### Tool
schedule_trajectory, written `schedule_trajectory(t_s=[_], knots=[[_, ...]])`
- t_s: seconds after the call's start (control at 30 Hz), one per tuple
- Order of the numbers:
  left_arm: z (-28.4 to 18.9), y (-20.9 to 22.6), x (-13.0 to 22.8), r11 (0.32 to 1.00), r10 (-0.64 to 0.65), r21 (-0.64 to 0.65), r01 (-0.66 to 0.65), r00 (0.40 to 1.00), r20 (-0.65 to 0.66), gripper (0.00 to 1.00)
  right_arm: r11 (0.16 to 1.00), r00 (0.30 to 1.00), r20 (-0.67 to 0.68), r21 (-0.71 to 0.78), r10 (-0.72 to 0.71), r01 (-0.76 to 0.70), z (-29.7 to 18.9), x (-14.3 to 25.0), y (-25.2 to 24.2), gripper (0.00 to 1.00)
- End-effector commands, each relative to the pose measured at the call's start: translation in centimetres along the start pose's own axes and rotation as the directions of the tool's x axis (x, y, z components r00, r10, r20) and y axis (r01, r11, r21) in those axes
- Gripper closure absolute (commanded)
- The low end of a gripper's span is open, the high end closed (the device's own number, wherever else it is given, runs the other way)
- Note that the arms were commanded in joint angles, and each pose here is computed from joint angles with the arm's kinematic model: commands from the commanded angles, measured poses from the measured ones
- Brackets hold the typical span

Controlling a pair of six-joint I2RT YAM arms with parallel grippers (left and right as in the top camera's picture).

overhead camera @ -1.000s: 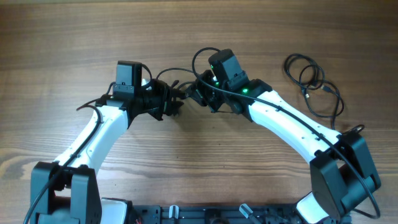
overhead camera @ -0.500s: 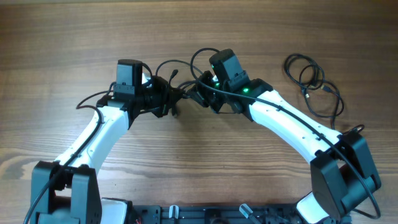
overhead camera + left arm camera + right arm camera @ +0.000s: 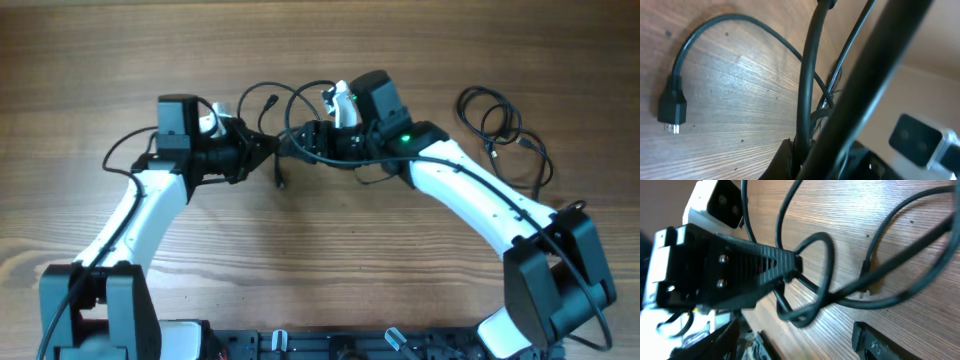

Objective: Untangle cables

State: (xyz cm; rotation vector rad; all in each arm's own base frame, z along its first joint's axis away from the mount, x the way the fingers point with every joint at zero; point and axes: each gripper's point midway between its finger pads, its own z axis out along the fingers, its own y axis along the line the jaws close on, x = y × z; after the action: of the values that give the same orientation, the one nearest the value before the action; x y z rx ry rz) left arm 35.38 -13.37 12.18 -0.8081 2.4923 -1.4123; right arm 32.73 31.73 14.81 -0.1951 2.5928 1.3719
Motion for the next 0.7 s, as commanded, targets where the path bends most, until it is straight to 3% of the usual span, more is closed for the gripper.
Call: schedule_trajectory(t_s=[0.0, 0.13, 0.37, 0.67], knots=[[-0.9, -1.0, 0.4, 0.986, 0.154, 0.078, -0.150, 0.987, -0.045, 0.96, 0.992, 0.997, -0.038, -0.109, -0.067, 0.062, -1.2, 0.4, 2.0, 0.27], [-0.8, -1.0, 0.6, 0.964, 0.257, 0.080, -0.253, 0.966, -0.041, 0.96, 0.987, 0.997, -0.012, -0.139, -0.077, 0.075, -1.7, -0.5, 2.3, 0.41], [-0.8, -0.6, 0.9, 0.943, 0.328, 0.076, -0.324, 0.943, -0.050, 0.96, 0.989, 0.996, 0.038, -0.121, -0.083, 0.087, -1.9, -1.7, 2.1, 0.46], [-1.3, -3.2, 2.6, 0.909, 0.376, 0.237, -0.344, 0.920, -0.106, 0.96, 0.997, 0.999, 0.015, -0.065, -0.034, 0.035, -1.7, -1.0, 0.7, 0.64]])
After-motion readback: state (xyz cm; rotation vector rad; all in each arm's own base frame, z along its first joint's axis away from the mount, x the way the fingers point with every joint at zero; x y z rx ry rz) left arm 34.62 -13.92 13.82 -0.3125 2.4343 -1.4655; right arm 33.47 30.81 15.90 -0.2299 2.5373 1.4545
